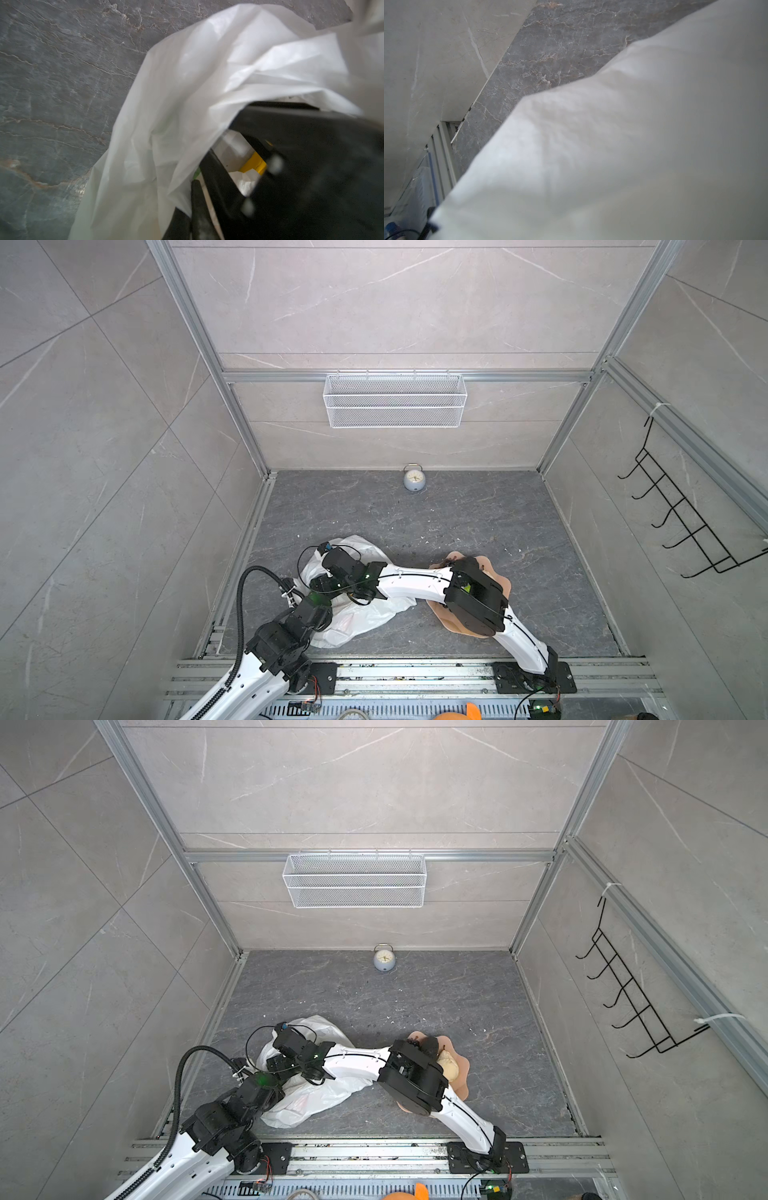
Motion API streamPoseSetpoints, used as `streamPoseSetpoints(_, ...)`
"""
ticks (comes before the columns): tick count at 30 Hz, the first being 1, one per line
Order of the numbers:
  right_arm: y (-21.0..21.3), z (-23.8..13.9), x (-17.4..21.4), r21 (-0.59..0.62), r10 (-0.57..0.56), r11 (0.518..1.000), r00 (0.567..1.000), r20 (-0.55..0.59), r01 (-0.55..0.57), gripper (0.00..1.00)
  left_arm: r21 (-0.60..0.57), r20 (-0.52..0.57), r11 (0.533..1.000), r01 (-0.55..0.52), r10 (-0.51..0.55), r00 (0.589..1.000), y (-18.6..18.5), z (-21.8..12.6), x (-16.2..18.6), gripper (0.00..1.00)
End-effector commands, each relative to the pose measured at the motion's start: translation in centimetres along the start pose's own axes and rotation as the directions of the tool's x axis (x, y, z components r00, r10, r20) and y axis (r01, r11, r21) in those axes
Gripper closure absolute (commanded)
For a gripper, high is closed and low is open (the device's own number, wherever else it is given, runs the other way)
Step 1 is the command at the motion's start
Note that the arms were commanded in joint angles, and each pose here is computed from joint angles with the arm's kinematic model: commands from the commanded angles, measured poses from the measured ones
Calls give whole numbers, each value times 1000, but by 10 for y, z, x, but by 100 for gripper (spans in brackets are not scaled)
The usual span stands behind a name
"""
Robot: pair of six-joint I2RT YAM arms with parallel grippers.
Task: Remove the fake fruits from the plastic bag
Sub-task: 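Reach the right gripper into the bag toward the bumpy green fruit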
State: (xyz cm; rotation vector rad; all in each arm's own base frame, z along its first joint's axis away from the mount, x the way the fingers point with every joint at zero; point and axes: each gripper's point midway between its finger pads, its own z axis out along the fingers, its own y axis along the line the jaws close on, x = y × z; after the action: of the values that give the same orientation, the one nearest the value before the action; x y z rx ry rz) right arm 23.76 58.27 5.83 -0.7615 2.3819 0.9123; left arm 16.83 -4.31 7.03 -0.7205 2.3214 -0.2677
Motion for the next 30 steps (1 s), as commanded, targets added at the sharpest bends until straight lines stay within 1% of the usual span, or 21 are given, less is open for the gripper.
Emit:
streamPoseSetpoints(1, -12, 20, 38, 90, -61, 993, 991, -122, 72, 24, 1, 13, 1000, 4, -4, 1000, 1, 0, -1, 100)
streamPoseSetpoints(3, -14, 24, 42, 130, -80, 987, 987, -140, 99, 23, 3, 12, 1000, 5, -5, 1000, 2, 0, -1, 100)
streamPoseSetpoints(5, -23, 24, 47, 184, -67, 978, 983, -168, 98, 24, 4, 19, 1000, 8, -8, 1000, 2, -1, -2, 100)
streamPoseSetpoints(7, -33, 19, 45, 242, -61, 965, 985, -163, 100, 25, 3, 21, 1000, 10, -10, 1000, 2, -1, -3, 100)
streamPoseSetpoints(9, -41, 8, 42, 289, -52, 953, 988, -144, 93, 29, 1, 20, 1000, 12, -12, 1000, 3, -1, -2, 100)
streamPoseSetpoints(13, -52, -23, 29, 358, -47, 931, 995, -84, 74, 34, -8, 19, 1000, 7, -7, 1000, 3, 0, -2, 100)
streamPoseSetpoints(16, -59, -44, 24, 372, -30, 927, 998, -50, 47, 35, -27, 19, 1000, 2, -1, 1000, 4, 1, -3, 100)
streamPoseSetpoints(19, -52, -56, 18, 341, -22, 940, 999, -28, 30, 35, -41, 17, 999, -4, 5, 1000, 5, 2, -3, 100)
streamPoseSetpoints(22, -42, -61, 16, 293, -19, 956, 999, -29, 27, 33, -58, 5, 998, -15, 15, 1000, 5, 3, -1, 100)
streamPoseSetpoints(26, -19, -61, 17, 177, 11, 984, 999, -50, -2, 29, -67, -6, 998, -22, 22, 1000, 5, 5, 1, 100)
streamPoseSetpoints(28, -2, -57, 19, 85, 14, 996, 998, -68, -8, 28, -47, -2, 999, -17, 17, 1000, 3, 6, 1, 100)
streamPoseSetpoints(30, 6, -51, 25, 37, 30, 999, 995, -100, -27, 27, -20, 0, 1000, -9, 9, 1000, 0, 7, 2, 100)
